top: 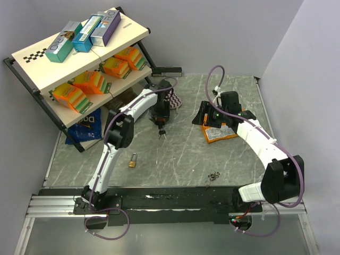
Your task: Unlock with the key
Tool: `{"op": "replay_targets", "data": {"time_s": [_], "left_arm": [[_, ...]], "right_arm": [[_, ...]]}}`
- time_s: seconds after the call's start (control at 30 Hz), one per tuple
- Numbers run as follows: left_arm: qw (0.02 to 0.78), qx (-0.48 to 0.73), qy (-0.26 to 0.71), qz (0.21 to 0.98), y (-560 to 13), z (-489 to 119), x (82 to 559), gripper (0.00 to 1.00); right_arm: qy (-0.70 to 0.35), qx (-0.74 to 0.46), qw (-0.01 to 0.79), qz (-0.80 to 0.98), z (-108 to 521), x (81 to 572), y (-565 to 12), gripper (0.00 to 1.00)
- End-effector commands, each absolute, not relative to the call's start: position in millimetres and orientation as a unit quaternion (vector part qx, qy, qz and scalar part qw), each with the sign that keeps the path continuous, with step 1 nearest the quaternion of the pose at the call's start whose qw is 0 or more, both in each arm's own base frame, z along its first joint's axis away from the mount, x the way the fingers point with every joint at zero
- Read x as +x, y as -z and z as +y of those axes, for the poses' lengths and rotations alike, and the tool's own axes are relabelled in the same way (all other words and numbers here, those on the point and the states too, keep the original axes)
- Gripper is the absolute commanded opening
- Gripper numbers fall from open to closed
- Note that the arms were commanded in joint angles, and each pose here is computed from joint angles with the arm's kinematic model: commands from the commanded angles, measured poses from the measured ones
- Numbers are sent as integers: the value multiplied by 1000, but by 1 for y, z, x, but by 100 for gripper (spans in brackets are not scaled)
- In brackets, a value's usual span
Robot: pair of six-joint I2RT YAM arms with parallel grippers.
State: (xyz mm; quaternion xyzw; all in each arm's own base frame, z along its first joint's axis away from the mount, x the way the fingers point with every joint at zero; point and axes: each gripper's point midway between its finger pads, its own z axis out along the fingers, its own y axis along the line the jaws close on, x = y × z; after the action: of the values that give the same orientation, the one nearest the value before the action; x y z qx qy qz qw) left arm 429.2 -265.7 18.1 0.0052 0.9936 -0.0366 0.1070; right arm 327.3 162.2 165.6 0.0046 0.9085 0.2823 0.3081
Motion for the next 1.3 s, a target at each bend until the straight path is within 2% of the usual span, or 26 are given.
{"op": "replay_targets", "data": {"time_s": [0.0,0.1,0.2,0.47,0.5,0.57,0.6,0.67,0.7,0.93,1.07,1.27], "left_arm": [[186,10,19,982,14,-256,474,71],[214,15,34,976,-10,-259,481,84],[235,22,52,970,-39,-265,481,90],[295,93,140,941,-114,-297,446,94],[326,97,159,927,-143,-302,445,94],[326,110,177,922,-150,-303,429,95],[352,111,196,908,-178,-304,425,95],[344,114,212,908,-174,-299,407,96],[368,116,228,894,-197,-298,401,97],[336,98,225,909,-173,-252,350,99],[343,92,230,906,-181,-232,349,99],[353,102,241,898,-198,-235,355,99]], "right_arm": [[-265,2,336,904,151,323,-177,79],[-257,7,330,908,147,315,-172,79],[-249,16,319,914,142,305,-167,79],[-221,34,303,926,123,259,-162,79],[-209,37,291,933,118,250,-155,79],[-200,41,277,939,113,237,-147,78],[-200,42,264,943,114,229,-142,78],[-204,50,248,946,116,214,-131,77],[-208,44,239,948,122,207,-127,77],[-214,98,167,957,136,163,-97,77],[-194,135,121,964,135,139,-79,77],[-155,167,78,970,128,122,-64,76]]}}
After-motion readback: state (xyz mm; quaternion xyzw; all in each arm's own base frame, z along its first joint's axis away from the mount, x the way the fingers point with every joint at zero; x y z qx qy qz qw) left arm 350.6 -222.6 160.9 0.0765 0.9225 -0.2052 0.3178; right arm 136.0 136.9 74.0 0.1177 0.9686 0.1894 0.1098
